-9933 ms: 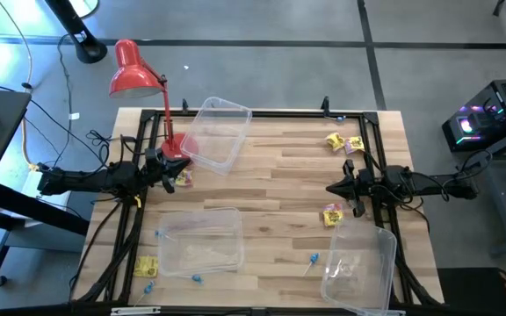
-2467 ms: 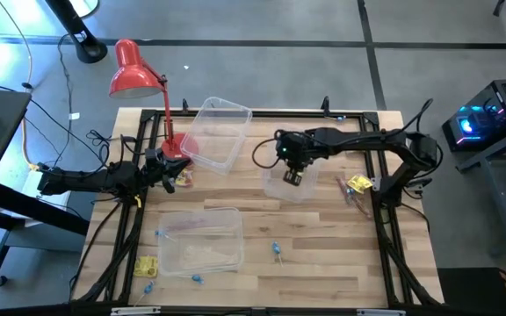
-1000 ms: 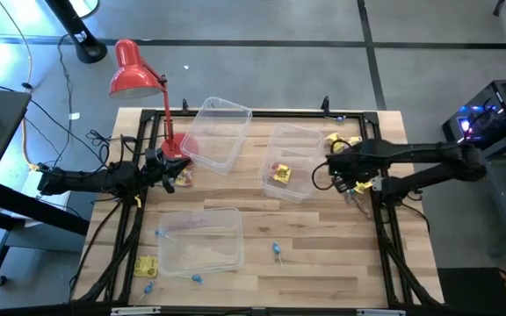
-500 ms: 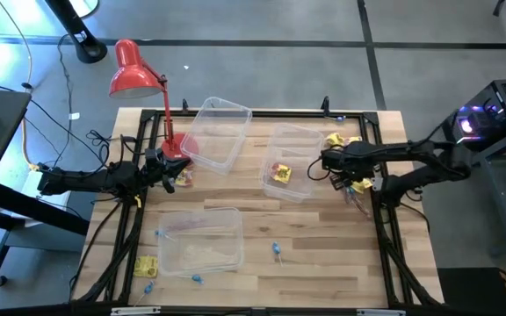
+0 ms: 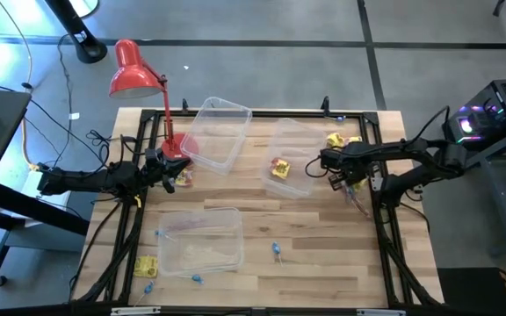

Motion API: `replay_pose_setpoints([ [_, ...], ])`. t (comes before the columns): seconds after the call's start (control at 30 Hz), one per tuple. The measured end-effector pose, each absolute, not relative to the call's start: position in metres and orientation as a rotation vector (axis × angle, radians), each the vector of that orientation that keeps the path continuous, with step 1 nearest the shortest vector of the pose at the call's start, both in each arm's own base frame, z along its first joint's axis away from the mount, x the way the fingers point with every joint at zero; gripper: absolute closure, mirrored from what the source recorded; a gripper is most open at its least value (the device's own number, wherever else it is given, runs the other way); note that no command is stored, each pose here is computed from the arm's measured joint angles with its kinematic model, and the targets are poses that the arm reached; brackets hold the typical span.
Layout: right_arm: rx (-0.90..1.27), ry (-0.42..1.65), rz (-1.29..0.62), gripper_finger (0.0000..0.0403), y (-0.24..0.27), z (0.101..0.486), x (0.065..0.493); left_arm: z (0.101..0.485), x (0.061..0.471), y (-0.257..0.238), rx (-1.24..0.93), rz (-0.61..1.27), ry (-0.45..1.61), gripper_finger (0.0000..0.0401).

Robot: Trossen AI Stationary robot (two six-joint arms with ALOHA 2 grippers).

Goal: Sort candy
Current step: Put the yellow candy into the top right transparent bin

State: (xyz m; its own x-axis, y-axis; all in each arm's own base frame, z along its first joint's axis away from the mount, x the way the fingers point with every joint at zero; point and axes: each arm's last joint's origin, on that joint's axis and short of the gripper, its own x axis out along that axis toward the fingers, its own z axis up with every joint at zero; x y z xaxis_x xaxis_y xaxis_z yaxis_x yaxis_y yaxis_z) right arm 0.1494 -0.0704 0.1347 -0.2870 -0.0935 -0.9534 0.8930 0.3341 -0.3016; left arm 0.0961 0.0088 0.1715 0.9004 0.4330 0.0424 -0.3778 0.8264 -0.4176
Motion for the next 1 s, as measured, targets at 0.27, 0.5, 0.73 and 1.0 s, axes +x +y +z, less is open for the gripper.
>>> replay_pose_setpoints([
  [0.27,0.643,1.462,-1.135,0.0401,-0.075,0.19,0.169,0.172,0.096,0.009,-0.414,0.432,-0.138,0.0401],
  [0.5,0.476,1.149,-1.203,0.0402,-0.076,0.285,0.186,0.171,0.096,0.009,-0.414,0.432,-0.138,0.0401],
  [0.73,0.555,0.704,-0.825,0.0402,-0.084,0.327,0.233,0.172,0.096,0.009,-0.414,0.432,-0.138,0.0401],
  [1.0,0.548,0.746,-0.619,0.0397,-0.072,0.312,0.259,0.172,0.096,0.009,-0.414,0.433,-0.138,0.0401],
])
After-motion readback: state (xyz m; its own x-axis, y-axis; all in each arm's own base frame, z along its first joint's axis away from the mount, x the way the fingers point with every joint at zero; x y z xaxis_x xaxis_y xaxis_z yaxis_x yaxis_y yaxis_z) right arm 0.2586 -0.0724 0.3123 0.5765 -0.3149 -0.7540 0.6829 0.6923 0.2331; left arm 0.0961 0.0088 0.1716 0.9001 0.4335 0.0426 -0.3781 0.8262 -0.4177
